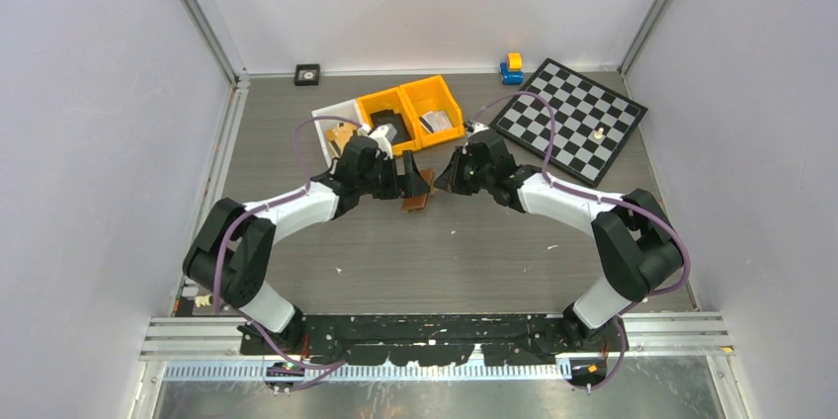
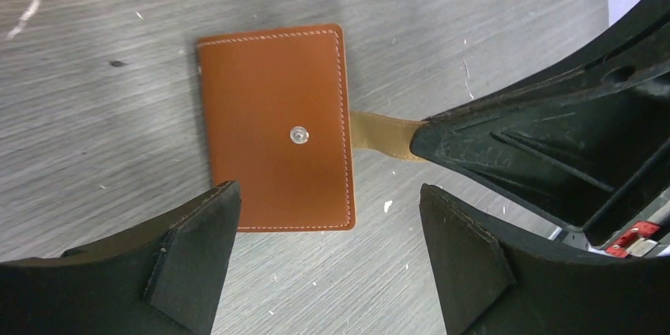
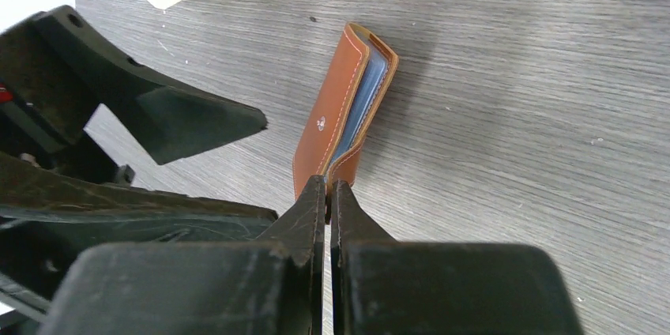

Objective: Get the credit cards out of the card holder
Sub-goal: Open the card holder at the center of the board.

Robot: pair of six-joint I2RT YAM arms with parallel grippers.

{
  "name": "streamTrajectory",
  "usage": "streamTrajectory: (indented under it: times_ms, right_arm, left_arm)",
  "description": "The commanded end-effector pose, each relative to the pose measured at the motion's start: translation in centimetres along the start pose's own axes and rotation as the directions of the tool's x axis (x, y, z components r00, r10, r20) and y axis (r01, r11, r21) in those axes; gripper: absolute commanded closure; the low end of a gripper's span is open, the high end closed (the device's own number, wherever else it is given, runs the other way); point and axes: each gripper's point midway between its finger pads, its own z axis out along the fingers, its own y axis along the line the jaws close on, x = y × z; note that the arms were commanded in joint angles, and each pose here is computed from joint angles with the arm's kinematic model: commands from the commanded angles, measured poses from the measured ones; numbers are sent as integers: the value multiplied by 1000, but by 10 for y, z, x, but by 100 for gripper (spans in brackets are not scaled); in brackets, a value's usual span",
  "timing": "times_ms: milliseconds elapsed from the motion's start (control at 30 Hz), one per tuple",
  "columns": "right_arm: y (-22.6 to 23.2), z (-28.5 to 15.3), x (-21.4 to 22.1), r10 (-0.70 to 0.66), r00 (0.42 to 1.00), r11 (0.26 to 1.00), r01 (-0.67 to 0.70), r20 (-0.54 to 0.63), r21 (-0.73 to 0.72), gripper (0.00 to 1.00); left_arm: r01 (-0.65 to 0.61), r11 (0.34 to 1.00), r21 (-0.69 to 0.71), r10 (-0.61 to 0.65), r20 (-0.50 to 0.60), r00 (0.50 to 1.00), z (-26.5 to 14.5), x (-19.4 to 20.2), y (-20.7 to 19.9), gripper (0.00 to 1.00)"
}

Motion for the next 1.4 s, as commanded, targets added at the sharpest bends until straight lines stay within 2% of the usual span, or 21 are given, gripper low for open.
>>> streamTrajectory:
  times_ms: [0,133,233,400,567,633,700,833,1100,1367]
  right_arm:
    - [24,-10,-21,-26,997,996,32,70,-85,100]
    - [26,-12,-21,-28,997,995,36,75,-97,99]
    - [27,-14,-22,-32,996,994,40,81,-99,100]
    - [27,-17,-26,-34,995,994,43,98,-96,100]
    - [27,-20,-27,-27,993,995,38,112,-91,100]
    - [25,-21,-29,-26,992,996,36,122,-82,100]
    - [23,-22,-30,-25,992,997,33,126,-67,99]
    - [16,-21,-31,-21,991,999,25,130,-30,100]
    - [7,-22,-36,1,990,1000,-1,140,-1,100]
    - [-12,-23,-43,66,986,997,-73,153,40,100]
  left_arm:
    - [-44,997,57,46,-40,998,5,3,-9,14]
    - [-34,999,16,35,-85,996,11,8,-2,16]
    - [-26,1000,-14,24,-106,994,16,11,4,21]
    - [-13,999,-32,9,-143,990,20,16,8,43]
    - [-17,999,-50,10,-131,991,18,14,11,58]
    - [6,999,-47,-11,-111,994,16,10,12,66]
    - [38,998,-41,-41,-79,996,13,5,17,71]
    - [70,997,-27,-71,-23,997,2,-5,20,74]
    - [63,997,-50,-61,49,997,-12,-16,23,89]
    - [88,990,-113,-84,38,996,-15,-16,38,100]
